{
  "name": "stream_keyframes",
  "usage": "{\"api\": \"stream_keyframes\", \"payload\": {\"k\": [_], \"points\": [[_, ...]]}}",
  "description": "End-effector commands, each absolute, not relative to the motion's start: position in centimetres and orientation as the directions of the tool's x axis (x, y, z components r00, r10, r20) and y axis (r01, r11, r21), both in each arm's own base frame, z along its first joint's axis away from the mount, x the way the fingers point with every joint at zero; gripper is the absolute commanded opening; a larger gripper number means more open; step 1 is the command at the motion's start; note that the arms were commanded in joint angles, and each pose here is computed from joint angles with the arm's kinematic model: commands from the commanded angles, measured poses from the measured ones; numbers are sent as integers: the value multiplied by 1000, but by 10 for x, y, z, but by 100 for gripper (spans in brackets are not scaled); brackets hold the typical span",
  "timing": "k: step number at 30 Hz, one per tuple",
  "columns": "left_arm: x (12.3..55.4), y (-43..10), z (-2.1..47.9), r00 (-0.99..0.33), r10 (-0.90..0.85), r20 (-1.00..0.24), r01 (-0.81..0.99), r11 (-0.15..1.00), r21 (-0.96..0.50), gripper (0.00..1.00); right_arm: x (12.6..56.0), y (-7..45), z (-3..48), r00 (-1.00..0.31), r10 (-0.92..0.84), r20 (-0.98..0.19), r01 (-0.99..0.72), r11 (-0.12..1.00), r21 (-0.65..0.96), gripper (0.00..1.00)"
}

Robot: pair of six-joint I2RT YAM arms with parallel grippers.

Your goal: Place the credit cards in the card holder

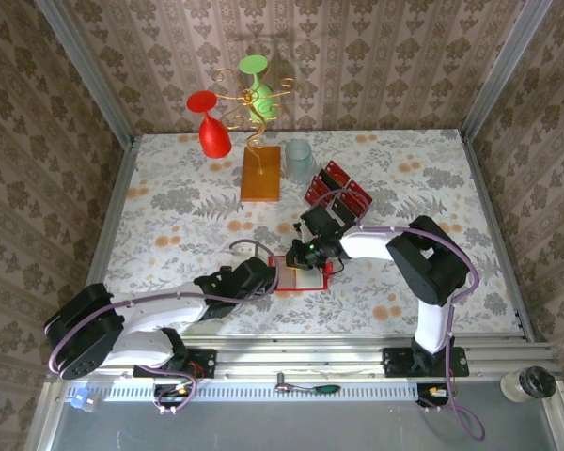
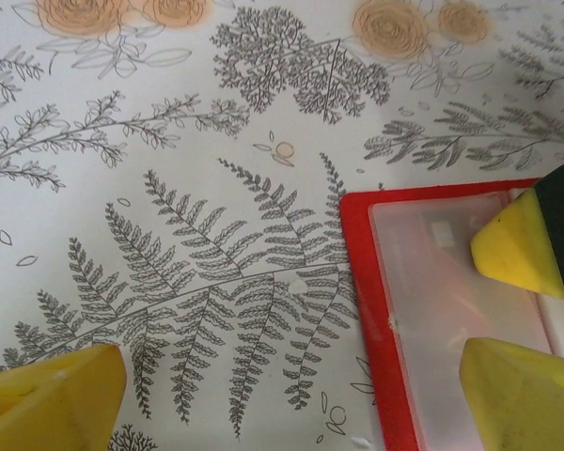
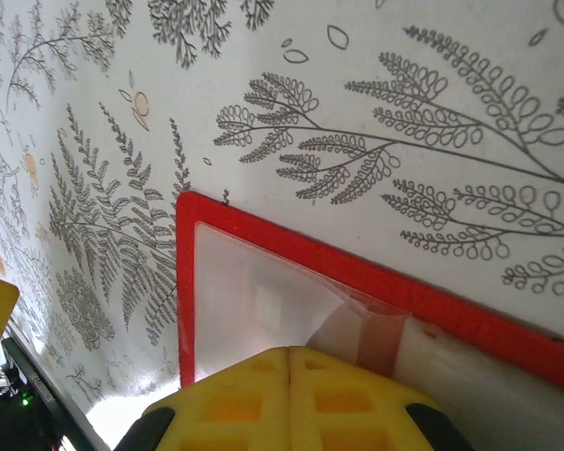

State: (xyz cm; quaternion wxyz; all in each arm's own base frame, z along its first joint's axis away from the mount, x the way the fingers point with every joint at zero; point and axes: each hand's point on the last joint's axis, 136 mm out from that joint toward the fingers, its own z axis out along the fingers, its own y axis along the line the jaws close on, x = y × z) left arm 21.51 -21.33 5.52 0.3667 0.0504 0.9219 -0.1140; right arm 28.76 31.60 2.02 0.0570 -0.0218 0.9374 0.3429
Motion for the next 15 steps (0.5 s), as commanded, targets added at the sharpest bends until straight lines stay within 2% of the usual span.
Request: {"api": "stream_keyframes", "payload": {"k": [1, 15], "points": [[219, -220, 56, -729, -3, -685, 176, 965, -192, 94, 284, 318, 13, -995, -24, -94, -79, 770, 633, 8], [217, -227, 36, -756, 37, -654, 193, 967, -168, 95, 286, 321, 26, -994, -18, -107, -84, 752, 654, 11]]}}
